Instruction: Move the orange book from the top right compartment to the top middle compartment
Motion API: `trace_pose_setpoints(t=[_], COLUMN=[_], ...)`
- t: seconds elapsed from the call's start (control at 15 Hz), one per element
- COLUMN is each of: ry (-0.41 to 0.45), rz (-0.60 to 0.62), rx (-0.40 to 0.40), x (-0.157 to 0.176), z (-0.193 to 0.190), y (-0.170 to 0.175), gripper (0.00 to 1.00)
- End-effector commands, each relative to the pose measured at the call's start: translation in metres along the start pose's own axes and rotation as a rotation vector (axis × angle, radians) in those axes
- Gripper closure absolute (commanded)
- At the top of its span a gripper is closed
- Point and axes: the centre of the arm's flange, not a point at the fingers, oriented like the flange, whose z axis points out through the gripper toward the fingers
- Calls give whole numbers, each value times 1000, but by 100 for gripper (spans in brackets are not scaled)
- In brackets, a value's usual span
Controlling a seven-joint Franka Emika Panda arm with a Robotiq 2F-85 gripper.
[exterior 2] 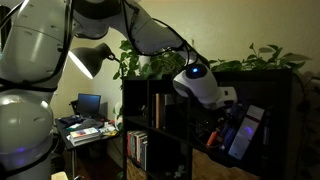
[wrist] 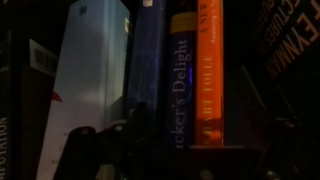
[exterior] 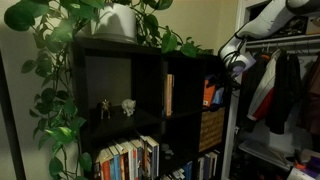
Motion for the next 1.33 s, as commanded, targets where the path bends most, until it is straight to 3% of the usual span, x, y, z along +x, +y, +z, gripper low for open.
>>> trace_pose_setpoints(t=[0.0,0.13,0.27,0.93,1.07,1.27], ry=[9,-6,-3,-4,-17,-34], rz=[-9,-26,-37,-30,-33,-57], rx=[59,66,72,66,94,135], x=[0,-1,-1,-1,-1,-3], z=[-8,-10,-11,-9,-11,-18], y=[-16,-21,-25,-21,-26,-32], gripper=[0,3,28,92,95,92])
